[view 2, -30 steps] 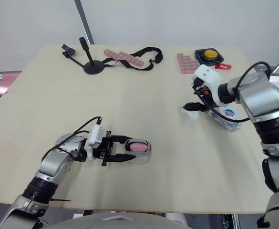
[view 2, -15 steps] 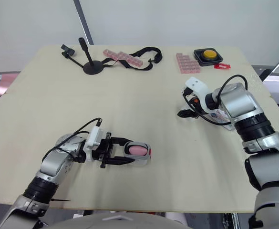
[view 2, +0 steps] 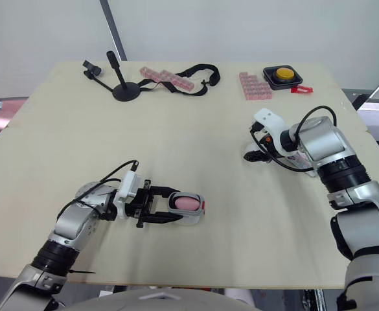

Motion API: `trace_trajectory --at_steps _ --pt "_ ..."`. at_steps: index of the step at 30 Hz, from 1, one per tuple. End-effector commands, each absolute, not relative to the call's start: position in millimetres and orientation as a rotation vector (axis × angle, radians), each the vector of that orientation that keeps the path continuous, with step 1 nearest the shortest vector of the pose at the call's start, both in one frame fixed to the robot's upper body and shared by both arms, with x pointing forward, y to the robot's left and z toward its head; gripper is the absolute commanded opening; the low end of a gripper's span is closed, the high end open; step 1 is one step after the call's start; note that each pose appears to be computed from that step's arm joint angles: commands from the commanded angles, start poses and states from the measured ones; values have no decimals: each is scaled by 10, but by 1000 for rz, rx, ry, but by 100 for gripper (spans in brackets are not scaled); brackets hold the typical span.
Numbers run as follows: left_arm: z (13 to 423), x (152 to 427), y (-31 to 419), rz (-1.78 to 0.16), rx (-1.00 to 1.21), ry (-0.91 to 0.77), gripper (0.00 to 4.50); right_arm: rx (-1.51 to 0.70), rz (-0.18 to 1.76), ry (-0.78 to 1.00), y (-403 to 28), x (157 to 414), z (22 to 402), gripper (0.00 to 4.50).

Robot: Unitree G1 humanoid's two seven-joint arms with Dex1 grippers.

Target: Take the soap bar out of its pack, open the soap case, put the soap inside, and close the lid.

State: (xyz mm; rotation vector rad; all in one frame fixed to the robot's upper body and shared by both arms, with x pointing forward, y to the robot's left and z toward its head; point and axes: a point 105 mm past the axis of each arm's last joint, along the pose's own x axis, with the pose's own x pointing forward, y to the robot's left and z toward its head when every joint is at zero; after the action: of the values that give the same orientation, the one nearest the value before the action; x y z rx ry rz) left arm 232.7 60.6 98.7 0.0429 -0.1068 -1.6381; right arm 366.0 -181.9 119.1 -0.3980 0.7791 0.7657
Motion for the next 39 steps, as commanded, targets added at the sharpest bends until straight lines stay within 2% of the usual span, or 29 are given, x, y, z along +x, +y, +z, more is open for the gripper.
trace_trajectory --at_steps 1,12,15,20,21,27,30,35,39 --pt "1104 2311 591 -1640 49 -163 191 -368 745 772 -1853 3661 1202 448" --pt "1115 2296 579 -1636 46 -162 191 -347 709 781 -1893 3685 1119 448" --pt "1117 2296 576 -1634 45 -160 191 -348 709 784 -1895 3685 1097 375" --pt "1111 2285 575 -1633 44 -156 191 -361 710 787 -1909 3678 1069 208" --pt "1104 2286 576 -1632 43 -153 191 -378 718 783 -1902 3677 1070 196" --pt "1077 2286 588 -1626 39 -139 191 -492 803 697 -1796 3669 1219 196" --pt "1049 2296 608 -1621 37 -128 191 -542 881 641 -1709 3620 1413 196" --pt "982 2330 659 -1609 44 -104 191 -605 1066 560 -1509 3384 1750 196" --pt "974 2345 668 -1608 46 -105 191 -674 1235 513 -1317 3112 1873 196"
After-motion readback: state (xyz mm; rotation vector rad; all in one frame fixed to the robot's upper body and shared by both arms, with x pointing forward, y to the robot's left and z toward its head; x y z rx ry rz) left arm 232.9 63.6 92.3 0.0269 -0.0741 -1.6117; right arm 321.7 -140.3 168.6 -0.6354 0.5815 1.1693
